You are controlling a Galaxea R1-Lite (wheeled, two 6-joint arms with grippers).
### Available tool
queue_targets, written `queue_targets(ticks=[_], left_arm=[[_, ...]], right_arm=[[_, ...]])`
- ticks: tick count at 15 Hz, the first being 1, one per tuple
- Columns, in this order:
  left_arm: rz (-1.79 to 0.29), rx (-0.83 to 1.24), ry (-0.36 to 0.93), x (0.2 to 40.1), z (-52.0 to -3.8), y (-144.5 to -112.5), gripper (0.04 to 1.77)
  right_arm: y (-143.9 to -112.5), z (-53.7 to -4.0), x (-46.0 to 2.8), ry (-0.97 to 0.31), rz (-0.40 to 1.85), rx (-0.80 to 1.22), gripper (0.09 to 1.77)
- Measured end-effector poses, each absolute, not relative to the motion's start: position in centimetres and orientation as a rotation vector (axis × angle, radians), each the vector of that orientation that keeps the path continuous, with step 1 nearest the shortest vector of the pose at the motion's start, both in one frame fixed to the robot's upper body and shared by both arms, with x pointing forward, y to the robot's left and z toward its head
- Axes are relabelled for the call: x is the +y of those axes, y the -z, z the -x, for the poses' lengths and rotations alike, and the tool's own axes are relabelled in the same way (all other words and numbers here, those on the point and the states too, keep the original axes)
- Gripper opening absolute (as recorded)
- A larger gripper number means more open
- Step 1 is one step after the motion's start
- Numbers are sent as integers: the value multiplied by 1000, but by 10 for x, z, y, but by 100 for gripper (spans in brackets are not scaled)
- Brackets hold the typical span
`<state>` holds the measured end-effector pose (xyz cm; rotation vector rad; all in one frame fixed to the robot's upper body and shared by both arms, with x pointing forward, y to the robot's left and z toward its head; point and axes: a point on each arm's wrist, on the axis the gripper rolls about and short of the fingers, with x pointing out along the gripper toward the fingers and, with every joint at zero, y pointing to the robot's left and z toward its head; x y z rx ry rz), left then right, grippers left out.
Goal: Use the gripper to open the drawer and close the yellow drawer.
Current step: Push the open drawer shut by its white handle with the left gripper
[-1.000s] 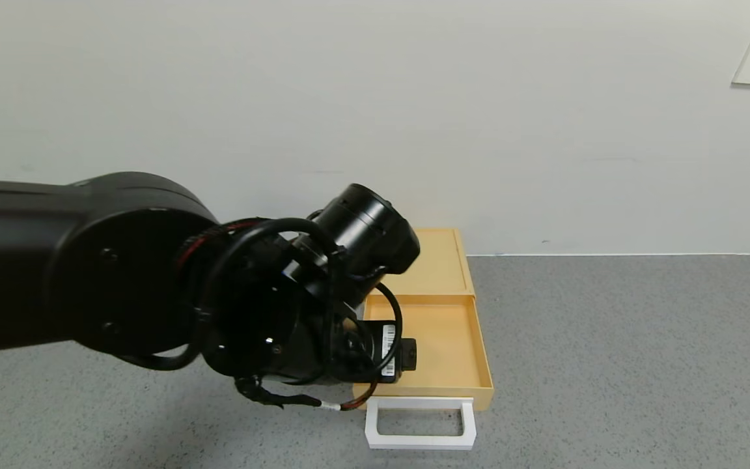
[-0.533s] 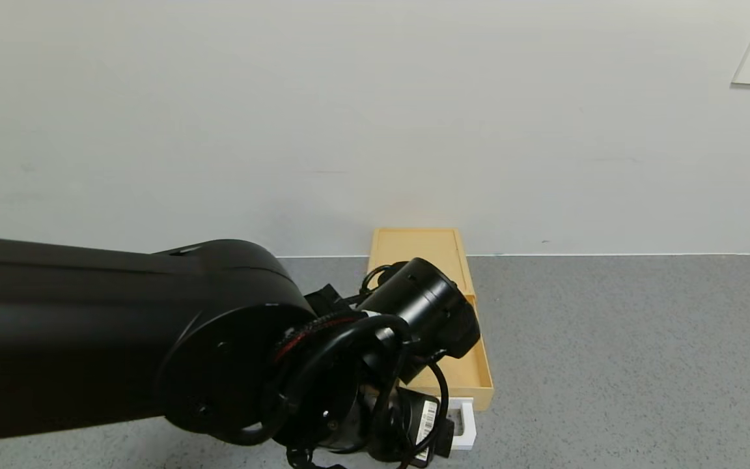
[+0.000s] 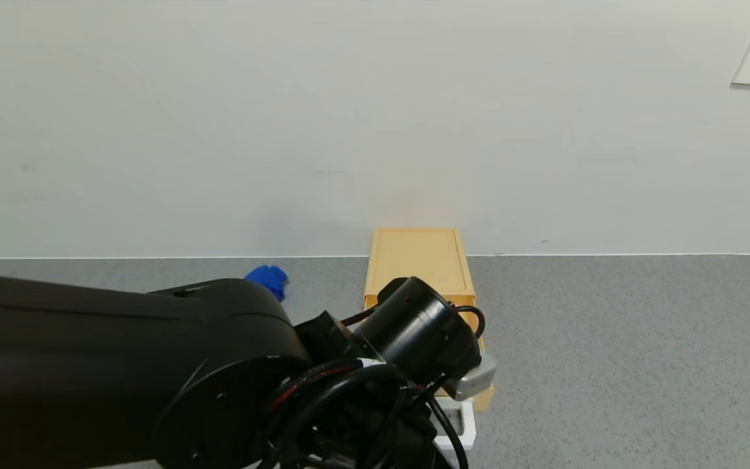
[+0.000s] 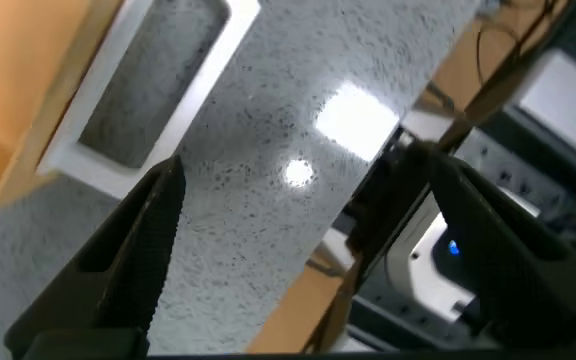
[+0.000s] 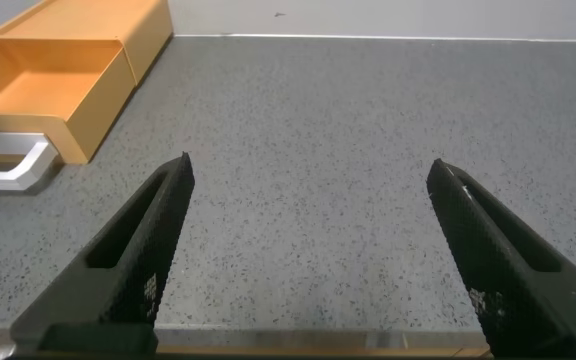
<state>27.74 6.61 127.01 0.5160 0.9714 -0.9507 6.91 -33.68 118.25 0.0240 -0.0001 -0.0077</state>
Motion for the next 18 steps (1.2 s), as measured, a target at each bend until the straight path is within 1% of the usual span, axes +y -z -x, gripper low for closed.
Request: queue_targets(ticks=[3, 5, 6, 11, 18], left_arm=[[-763, 849, 1105, 71, -283, -1267, 175], [-909, 775, 1176, 75, -291, -1263, 175], [-946, 764, 1188, 76, -296, -1260, 175], [-1017, 783, 1211, 63, -315, -1237, 175], [-1054, 849, 1240, 51, -313, -1214, 175]], right_arm=[[-1182, -69, -337, 7, -24, 0, 171], [-1182, -69, -337, 7, -24, 0, 171], [-1182, -69, -337, 7, -24, 0, 171], [-1182, -69, -337, 7, -24, 0, 171], [-1182, -69, -337, 7, -24, 0, 171]])
